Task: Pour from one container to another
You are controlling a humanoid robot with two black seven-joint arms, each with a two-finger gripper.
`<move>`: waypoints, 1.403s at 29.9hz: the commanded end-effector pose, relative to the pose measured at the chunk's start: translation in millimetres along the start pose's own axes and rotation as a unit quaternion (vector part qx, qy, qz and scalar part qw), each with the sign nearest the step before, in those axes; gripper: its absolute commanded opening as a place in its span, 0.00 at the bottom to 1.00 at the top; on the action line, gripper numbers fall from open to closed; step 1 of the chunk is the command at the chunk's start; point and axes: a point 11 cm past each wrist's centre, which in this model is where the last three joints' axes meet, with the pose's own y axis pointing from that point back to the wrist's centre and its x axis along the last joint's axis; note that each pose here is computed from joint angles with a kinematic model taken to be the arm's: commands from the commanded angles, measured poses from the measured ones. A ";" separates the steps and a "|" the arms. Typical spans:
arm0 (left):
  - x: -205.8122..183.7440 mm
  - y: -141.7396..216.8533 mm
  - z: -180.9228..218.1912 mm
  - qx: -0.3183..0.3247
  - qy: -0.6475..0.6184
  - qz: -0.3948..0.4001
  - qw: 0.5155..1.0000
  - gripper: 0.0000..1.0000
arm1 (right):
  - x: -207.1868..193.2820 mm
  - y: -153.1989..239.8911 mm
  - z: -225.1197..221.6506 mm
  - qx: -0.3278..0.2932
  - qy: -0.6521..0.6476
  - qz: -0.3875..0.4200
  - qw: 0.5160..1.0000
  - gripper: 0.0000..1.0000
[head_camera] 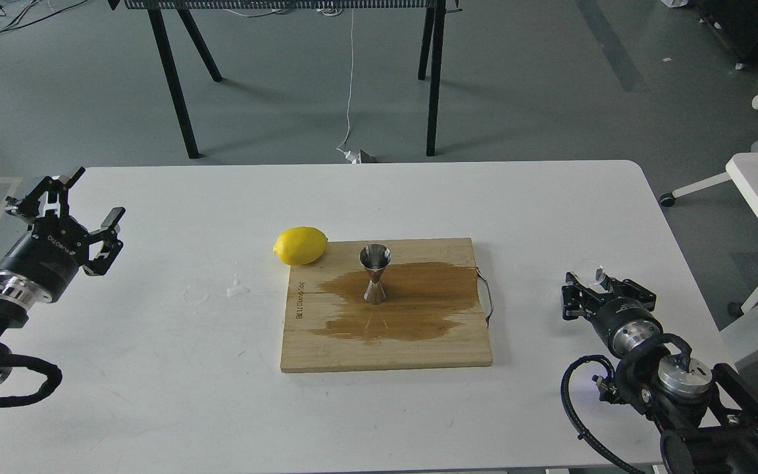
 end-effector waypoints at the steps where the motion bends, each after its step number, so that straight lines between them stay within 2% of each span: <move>1: 0.1 0.0 0.3 0.000 0.000 0.000 1.000 0.84 | -1.9 0.0 1.2 -0.002 0.000 -0.003 1.000 0.44; 5: 0.1 0.0 0.3 0.000 0.000 0.000 1.000 0.84 | -0.4 0.0 4.3 -0.007 0.004 -0.001 1.000 0.54; 16: 0.6 0.2 0.8 0.000 -0.001 0.000 1.000 0.84 | 0.5 0.3 4.7 -0.007 0.002 0.000 1.000 0.70; 23: 0.6 0.2 0.8 0.000 -0.001 0.000 1.000 0.84 | -3.8 3.1 9.5 -0.014 0.001 -0.009 1.000 0.94; 31: 0.6 0.2 0.8 0.000 -0.001 0.000 1.000 0.84 | -3.7 23.2 12.2 -0.022 -0.009 -0.026 0.999 0.94; 35: 1.2 0.9 0.1 0.001 -0.002 0.001 1.000 0.84 | -10.9 42.3 -5.5 -0.014 0.003 -0.042 0.999 0.94; 42: 6.6 4.6 -4.4 0.009 -0.006 0.009 1.000 0.85 | -58.1 70.5 -40.3 -0.001 0.069 -0.111 0.991 0.99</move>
